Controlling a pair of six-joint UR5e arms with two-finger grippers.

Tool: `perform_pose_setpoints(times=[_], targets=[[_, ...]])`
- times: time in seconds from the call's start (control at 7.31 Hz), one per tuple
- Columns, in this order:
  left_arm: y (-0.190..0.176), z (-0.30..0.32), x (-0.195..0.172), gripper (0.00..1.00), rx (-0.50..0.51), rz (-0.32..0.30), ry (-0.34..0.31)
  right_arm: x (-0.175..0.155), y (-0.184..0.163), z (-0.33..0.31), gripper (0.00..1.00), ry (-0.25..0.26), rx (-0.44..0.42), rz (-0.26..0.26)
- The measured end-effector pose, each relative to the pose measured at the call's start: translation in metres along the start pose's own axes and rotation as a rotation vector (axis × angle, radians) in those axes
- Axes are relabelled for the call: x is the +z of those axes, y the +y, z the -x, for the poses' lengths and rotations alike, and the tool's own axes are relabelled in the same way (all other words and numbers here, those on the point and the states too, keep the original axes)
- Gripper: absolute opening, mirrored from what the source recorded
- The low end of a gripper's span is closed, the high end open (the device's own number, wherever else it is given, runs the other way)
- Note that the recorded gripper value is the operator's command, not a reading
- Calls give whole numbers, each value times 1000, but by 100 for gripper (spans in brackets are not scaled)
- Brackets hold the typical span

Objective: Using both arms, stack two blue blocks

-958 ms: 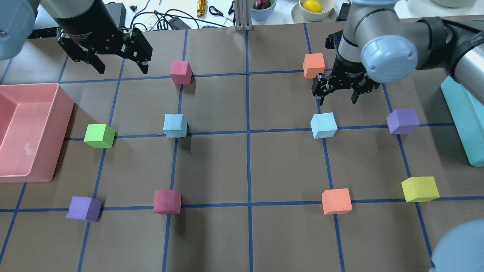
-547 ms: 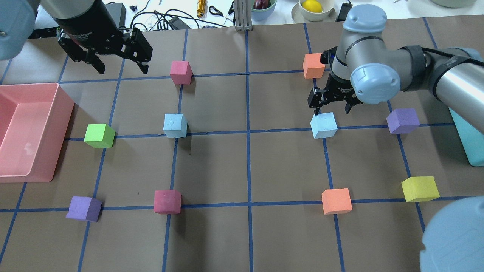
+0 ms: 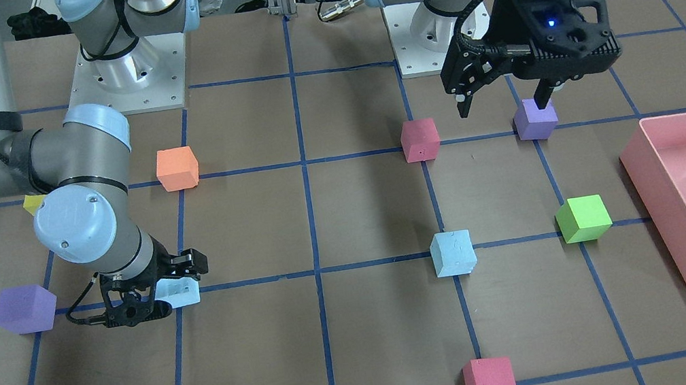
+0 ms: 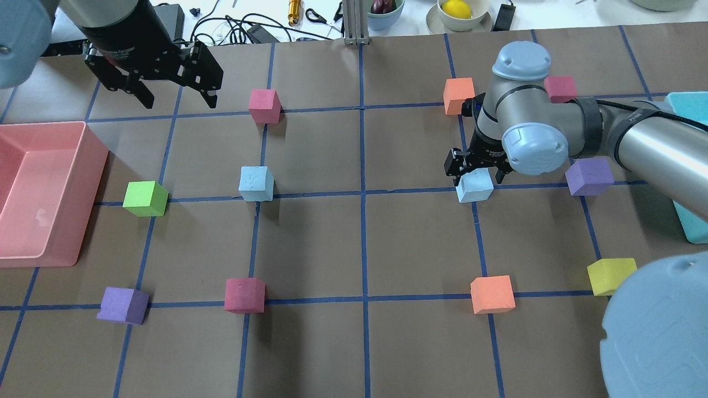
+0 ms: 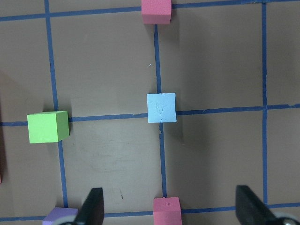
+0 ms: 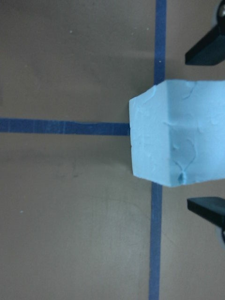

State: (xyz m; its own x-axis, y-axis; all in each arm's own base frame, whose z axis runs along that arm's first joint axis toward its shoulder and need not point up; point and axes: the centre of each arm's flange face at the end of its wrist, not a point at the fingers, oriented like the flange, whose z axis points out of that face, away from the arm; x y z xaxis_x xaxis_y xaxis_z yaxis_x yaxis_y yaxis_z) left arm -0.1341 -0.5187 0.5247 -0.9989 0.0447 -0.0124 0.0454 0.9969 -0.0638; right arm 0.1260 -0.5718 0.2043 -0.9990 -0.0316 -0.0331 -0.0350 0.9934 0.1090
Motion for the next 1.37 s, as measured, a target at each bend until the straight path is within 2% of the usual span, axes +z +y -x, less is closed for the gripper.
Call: perform_pose_setpoints(times=[0.27, 0.96, 1.37], targets=[[0, 0, 1, 100, -1, 1, 0, 9, -10, 4, 2, -43, -7, -48], [0, 0, 0, 100, 0, 1, 0, 3, -11, 14, 0, -26, 21, -56], [0, 0, 0, 100, 0, 1, 0, -24, -5, 102, 0, -26, 103, -78]])
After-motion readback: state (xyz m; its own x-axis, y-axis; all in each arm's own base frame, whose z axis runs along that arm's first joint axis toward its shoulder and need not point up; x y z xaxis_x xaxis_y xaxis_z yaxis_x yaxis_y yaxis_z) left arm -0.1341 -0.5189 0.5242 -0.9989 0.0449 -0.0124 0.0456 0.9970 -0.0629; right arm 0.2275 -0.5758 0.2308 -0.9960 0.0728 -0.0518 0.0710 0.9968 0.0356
